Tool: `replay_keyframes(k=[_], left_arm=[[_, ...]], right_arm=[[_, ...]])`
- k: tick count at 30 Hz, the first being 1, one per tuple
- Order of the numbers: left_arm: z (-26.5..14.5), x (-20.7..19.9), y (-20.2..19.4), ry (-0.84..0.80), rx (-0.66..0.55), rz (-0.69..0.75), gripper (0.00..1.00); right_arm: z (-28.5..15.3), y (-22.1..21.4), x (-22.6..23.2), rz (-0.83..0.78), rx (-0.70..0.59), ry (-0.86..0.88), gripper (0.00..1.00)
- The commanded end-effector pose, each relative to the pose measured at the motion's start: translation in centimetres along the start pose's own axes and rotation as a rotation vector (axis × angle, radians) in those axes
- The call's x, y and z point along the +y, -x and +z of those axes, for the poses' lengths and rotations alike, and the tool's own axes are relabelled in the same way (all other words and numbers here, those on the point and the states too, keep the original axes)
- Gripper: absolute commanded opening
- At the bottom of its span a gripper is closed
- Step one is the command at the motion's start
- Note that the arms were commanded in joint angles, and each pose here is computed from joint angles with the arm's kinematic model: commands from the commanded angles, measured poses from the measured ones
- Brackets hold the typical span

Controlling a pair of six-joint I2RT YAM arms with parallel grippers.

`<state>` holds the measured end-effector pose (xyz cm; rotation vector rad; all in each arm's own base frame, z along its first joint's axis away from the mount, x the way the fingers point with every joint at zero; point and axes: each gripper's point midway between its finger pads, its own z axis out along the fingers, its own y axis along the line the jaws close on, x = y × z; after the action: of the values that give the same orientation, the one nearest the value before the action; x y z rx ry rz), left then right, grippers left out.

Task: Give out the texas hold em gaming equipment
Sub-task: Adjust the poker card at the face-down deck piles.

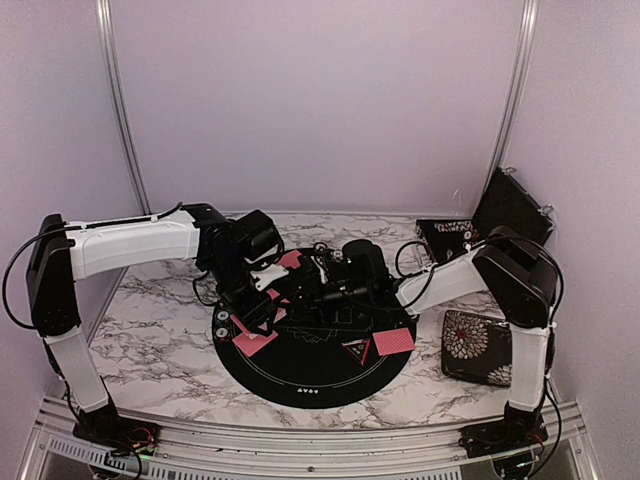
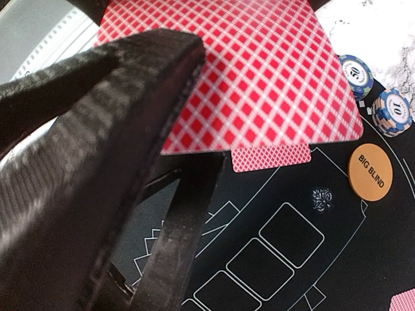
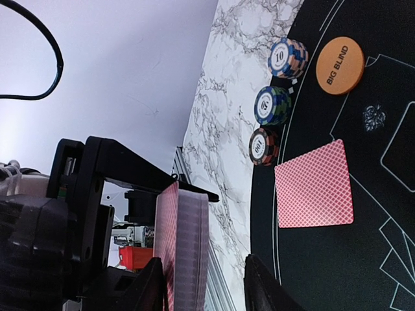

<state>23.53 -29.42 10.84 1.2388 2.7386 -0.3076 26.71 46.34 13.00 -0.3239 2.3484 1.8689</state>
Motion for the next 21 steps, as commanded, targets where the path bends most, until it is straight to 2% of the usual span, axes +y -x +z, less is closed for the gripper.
replay_keyframes(k=[1,21], left_arm=[[-1.2,-0.3,-0.2,-0.007,-0.019,0.013,0.55],[-1.1,-0.3,-0.3,-0.005,-0.016,0.014,0.55]], right_arm=[[-0.8,0.9,1.6,-0.032,-0.030,0.012,0.40],[-2.4,1.3,2.5,-0.039,-0.063,0.014,0.40]])
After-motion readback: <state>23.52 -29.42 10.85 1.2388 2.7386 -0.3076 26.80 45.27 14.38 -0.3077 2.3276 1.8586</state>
